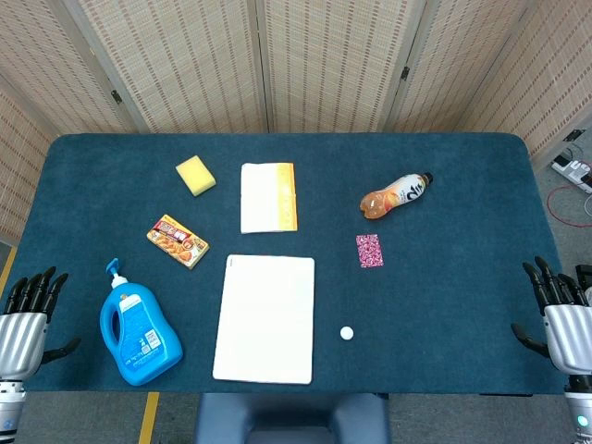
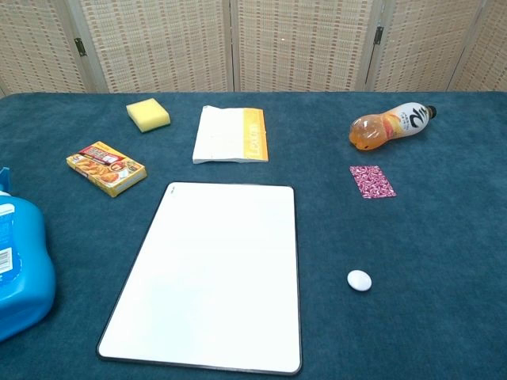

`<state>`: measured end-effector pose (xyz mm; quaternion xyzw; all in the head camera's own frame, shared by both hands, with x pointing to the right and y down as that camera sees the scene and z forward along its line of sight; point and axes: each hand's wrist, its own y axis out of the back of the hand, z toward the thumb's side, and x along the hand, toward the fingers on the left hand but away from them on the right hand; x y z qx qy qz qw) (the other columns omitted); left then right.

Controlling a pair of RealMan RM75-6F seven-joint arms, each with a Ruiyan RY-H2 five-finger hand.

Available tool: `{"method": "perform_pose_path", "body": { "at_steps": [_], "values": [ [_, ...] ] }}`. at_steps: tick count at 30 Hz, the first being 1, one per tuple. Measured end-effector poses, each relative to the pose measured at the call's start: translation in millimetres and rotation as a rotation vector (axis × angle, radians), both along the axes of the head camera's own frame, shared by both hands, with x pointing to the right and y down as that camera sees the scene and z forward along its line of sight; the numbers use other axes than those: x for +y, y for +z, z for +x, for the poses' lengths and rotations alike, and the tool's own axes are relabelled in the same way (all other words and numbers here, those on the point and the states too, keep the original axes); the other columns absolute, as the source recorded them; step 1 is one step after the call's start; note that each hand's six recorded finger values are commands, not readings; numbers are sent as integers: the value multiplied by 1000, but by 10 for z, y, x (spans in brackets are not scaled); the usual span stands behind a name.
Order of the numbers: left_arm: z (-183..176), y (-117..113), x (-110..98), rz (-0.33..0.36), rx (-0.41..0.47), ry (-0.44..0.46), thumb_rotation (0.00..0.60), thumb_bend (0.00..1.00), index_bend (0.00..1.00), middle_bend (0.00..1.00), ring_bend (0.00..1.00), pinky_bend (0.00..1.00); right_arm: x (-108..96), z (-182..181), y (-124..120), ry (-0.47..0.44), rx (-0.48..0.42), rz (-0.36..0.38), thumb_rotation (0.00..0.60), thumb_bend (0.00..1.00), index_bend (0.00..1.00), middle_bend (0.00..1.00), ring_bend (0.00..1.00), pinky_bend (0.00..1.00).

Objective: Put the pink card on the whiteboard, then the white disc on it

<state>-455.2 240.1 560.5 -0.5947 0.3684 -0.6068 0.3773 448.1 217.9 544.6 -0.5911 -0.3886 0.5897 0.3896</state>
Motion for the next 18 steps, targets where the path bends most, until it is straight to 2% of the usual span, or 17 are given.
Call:
{"method": "perform_pose_path", "body": {
  "at_steps": [18],
  "values": [
    [12, 8, -27, 19, 5, -3, 600, 133, 0, 0, 0, 0, -57, -86, 33, -33, -10, -20, 600, 235, 0, 58, 211, 135]
  ]
}}
